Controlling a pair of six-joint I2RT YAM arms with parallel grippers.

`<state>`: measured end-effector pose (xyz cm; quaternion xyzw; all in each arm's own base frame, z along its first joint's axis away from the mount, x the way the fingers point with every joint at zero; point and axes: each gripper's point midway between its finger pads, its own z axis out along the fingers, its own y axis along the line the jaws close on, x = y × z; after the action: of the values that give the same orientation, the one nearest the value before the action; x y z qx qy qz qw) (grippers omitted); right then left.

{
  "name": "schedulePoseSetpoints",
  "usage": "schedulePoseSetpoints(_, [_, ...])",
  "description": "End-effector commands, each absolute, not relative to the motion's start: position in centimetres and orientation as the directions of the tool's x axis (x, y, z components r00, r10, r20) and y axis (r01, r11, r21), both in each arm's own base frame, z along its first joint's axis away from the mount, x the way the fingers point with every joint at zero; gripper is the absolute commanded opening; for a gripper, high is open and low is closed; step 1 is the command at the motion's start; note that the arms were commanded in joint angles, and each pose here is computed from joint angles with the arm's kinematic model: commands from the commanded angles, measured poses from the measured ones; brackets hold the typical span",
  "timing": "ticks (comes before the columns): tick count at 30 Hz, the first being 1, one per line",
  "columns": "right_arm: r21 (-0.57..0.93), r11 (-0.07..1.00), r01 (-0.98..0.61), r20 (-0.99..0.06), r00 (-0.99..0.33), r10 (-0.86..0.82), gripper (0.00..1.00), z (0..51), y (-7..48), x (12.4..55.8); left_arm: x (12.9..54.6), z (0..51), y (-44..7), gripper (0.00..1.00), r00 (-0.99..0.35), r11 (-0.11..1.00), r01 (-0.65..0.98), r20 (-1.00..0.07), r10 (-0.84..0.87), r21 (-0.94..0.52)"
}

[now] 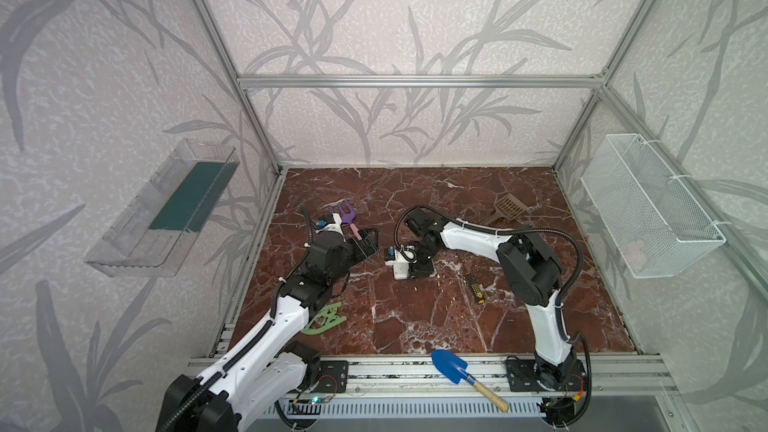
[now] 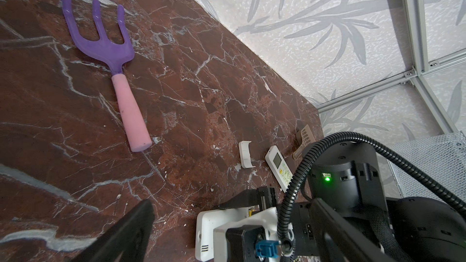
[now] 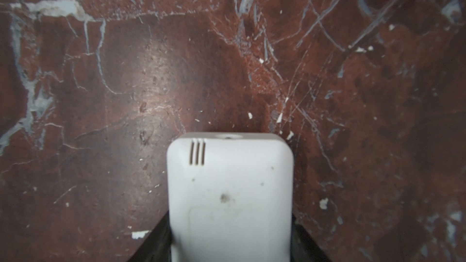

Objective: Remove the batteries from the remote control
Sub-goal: 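Lower the remote body with the right gripper while the left gripper releases and withdraws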

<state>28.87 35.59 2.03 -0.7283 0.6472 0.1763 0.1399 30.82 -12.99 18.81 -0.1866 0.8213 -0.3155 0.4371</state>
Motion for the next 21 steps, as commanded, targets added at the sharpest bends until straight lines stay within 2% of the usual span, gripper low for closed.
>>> schedulePoseSetpoints(1, [0.098, -0.153, -0.983, -0.394, 0.103, -0.913, 0.52, 1.0, 35.1, 27.4, 30.7, 18.5, -12.2, 0.97, -0.532, 0.739, -0.051, -0.608, -0.589, -0.671])
schedulePoseSetpoints(8, [0.147, -0.131, -0.980, -0.344, 0.074, -0.936, 0.55, 0.4, 34.9, 27.2, 30.6, 18.4, -12.1, 0.97, -0.529, 0.741, -0.055, -0.610, -0.590, -0.669])
schedulePoseSetpoints(21, [0.146, -0.127, -0.981, -0.313, 0.076, -0.947, 0.58, -0.3, 34.9, 27.3, 30.3, 18.5, -11.7, 0.97, -0.519, 0.746, -0.061, -0.617, -0.592, -0.664])
